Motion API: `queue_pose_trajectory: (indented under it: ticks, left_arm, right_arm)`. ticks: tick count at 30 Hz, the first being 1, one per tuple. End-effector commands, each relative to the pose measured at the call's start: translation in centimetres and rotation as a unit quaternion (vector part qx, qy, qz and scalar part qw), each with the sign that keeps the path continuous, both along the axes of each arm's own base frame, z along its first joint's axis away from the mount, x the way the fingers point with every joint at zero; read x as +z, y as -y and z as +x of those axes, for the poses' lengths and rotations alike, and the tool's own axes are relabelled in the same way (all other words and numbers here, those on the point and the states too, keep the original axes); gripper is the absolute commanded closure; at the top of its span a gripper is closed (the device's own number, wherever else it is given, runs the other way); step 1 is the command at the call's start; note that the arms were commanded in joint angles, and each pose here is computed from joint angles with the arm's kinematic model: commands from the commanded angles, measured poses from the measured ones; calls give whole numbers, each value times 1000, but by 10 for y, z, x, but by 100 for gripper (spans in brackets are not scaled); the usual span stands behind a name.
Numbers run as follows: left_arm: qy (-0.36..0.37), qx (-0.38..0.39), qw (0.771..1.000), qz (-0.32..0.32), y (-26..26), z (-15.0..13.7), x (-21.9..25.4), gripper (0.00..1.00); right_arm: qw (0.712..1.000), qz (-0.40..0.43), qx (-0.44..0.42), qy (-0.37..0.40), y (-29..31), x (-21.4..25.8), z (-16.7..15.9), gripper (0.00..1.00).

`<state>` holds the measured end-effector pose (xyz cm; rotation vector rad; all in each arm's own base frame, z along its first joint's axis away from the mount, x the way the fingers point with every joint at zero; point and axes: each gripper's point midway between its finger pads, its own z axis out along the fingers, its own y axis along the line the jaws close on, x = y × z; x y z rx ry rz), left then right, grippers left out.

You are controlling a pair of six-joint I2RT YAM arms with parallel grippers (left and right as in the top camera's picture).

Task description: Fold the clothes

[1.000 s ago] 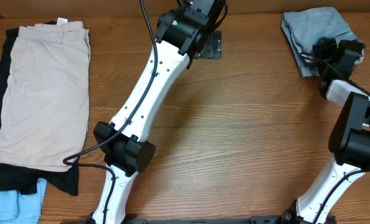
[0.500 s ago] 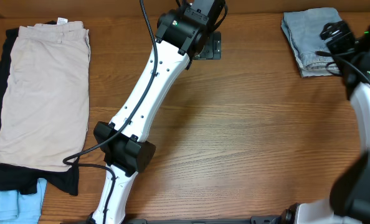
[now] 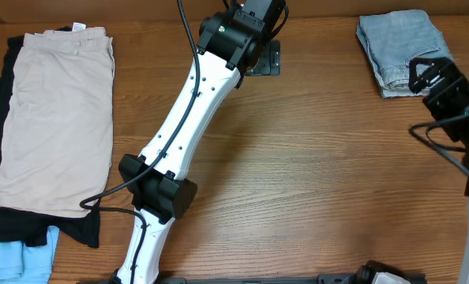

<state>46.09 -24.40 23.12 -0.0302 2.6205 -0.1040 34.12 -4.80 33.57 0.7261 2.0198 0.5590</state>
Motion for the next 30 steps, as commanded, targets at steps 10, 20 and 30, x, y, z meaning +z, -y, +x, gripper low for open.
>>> queue_pose_trajectory:
  ticks: [10, 20, 30]
  left_arm:
    - [1, 15, 1000, 2, -6, 1, 0, 0]
    - [1, 15, 1000, 2, -6, 1, 0, 0]
    - [1, 15, 1000, 2, -6, 1, 0, 0]
  right_arm:
    - [999, 12, 12, -43, -6, -18, -7, 0]
    - [954, -212, 179, 114, -78, 17, -20, 0]
    - [925, -237, 178, 239, -103, -42, -53, 0]
